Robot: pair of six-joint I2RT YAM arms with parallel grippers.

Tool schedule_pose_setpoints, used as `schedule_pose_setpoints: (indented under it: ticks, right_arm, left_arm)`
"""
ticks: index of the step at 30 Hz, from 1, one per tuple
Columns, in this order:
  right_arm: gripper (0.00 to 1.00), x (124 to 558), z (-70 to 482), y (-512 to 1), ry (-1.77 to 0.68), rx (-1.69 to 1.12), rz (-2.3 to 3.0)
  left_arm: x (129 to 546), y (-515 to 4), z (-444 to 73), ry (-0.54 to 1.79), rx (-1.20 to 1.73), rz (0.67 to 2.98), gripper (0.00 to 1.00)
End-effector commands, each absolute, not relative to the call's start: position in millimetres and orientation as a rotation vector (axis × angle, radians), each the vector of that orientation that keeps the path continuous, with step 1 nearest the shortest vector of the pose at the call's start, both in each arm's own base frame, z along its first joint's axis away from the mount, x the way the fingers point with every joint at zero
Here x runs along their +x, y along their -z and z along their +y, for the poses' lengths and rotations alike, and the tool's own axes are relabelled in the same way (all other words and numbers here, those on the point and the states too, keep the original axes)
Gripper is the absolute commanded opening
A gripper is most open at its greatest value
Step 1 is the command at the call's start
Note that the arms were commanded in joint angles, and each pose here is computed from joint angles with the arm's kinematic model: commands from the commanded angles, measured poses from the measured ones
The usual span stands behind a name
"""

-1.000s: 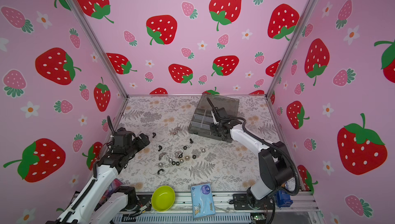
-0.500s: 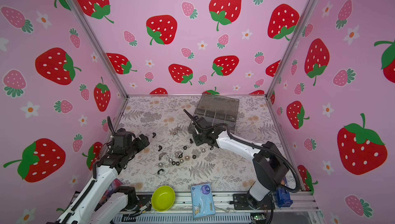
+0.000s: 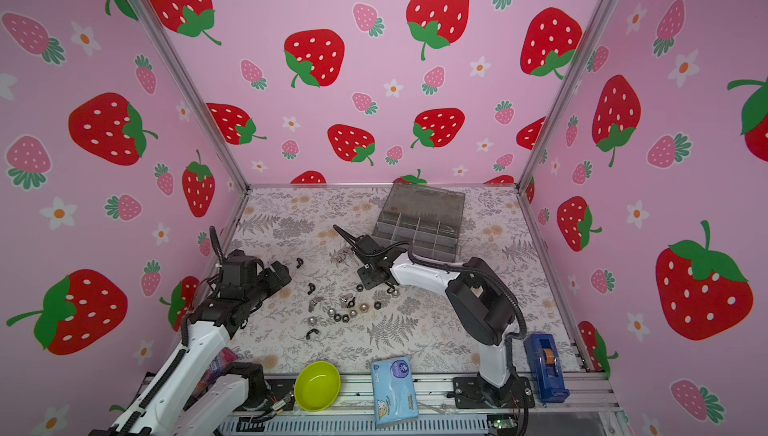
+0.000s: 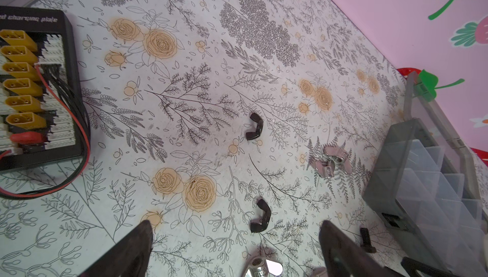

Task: Sort the screws and nuts into containers
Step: 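Move the right gripper back to the mat and grasp a small black bolt, then carry the small black bolt with the right gripper and drop it into the box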

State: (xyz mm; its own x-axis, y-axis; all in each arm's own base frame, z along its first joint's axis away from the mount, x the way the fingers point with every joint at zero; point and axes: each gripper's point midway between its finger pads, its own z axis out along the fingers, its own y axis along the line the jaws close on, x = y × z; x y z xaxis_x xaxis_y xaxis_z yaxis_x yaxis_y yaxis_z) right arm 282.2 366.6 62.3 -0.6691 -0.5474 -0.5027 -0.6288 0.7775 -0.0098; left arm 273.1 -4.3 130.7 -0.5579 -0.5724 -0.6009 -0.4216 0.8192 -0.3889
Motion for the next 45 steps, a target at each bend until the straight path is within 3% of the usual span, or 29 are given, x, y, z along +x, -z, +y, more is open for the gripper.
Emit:
schedule_pose_setpoints:
  ticks: [1, 17, 30, 38, 45]
  right_arm:
    - [0.50, 285, 369, -56, -0.190, -0.884, 2.501]
    - [0.40, 294, 365, -18, -0.094, -0.918, 2.545]
    - [0.17, 290, 366, -12, -0.139, -0.917, 2.575]
    - [0.00, 286, 363, -30, -0.178, -0.900, 2.554]
    - [0.00, 286, 355, -84, -0.236, -0.836, 2.460]
  left_arm:
    - [276, -139, -1, 0.243, -0.732, 2.217, 0.99]
    - [277, -134, 0, 0.225, -0.734, 2.231, 0.99]
    - [277, -136, 0, 0.226, -0.730, 2.227, 0.99]
    - [276, -137, 2, 0.214, -0.729, 2.226, 0.99]
    - [278, -139, 2, 0.220, -0.728, 2.221, 0.99]
